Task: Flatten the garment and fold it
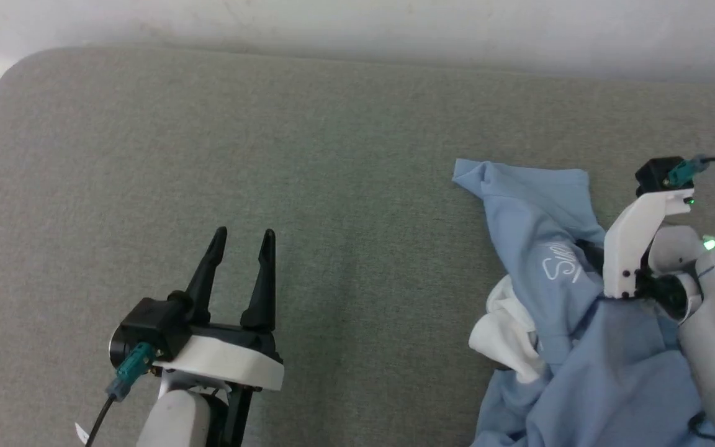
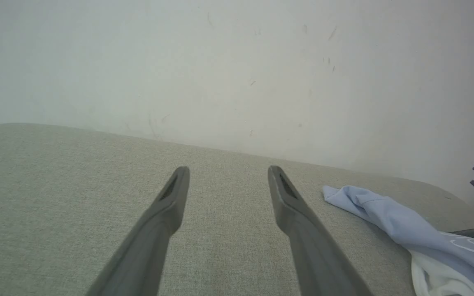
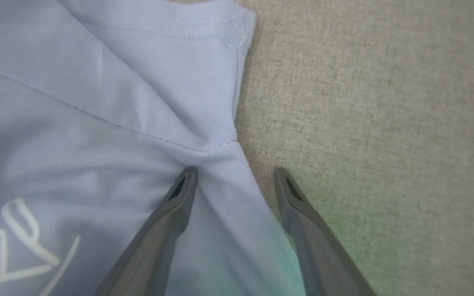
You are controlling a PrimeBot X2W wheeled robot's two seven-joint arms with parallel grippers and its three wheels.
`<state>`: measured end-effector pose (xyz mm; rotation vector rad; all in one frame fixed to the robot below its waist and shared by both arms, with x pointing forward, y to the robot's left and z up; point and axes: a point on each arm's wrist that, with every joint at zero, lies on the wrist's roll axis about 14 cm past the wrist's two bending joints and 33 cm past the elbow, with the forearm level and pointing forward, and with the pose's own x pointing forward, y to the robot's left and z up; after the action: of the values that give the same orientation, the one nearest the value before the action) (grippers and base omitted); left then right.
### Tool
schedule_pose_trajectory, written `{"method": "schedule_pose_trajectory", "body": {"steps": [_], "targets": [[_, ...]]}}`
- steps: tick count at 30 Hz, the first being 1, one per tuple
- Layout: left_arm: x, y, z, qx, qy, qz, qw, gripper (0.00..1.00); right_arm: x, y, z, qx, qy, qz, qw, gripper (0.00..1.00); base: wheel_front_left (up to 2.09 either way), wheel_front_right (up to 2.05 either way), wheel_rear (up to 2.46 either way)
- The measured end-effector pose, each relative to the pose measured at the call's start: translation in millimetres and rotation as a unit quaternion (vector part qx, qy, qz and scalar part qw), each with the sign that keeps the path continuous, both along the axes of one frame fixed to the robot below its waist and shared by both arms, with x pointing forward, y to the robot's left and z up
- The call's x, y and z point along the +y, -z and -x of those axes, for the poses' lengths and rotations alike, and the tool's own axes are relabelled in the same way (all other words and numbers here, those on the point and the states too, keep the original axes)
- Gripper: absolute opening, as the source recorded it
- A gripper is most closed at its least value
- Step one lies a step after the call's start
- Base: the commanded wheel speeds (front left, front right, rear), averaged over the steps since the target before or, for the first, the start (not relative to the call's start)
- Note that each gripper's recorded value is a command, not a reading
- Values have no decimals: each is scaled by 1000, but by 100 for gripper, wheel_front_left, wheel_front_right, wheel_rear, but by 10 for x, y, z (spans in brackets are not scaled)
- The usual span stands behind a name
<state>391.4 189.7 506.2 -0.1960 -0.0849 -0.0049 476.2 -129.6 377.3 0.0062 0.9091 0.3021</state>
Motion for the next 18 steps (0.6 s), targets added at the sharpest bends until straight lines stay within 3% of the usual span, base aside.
{"method": "schedule_pose_trajectory", "body": {"steps": [1,3,4,7,11,14,18], "targets": [[19,16,3,3,-3,0,1000,100,8,38,-12,13,-4,3,1000,100,0,0,0],[67,41,12,7,-11,-1,1000,100,40,85,-36,39,-14,11,999,27,0,0,0],[86,52,18,8,-13,-1,1000,100,52,96,-50,46,-17,12,999,0,0,0,0],[138,65,36,11,-21,-1,1000,100,131,74,-104,34,-35,17,999,0,0,0,0],[169,23,54,5,-25,-1,1000,100,174,-155,-273,-60,-43,9,997,0,0,0,0],[161,-45,70,-5,-24,0,1000,100,-91,-539,-506,-163,2,-3,987,0,0,0,0],[143,-98,115,-13,-23,2,1000,100,-895,-929,-605,-248,106,13,963,0,0,0,0]]}}
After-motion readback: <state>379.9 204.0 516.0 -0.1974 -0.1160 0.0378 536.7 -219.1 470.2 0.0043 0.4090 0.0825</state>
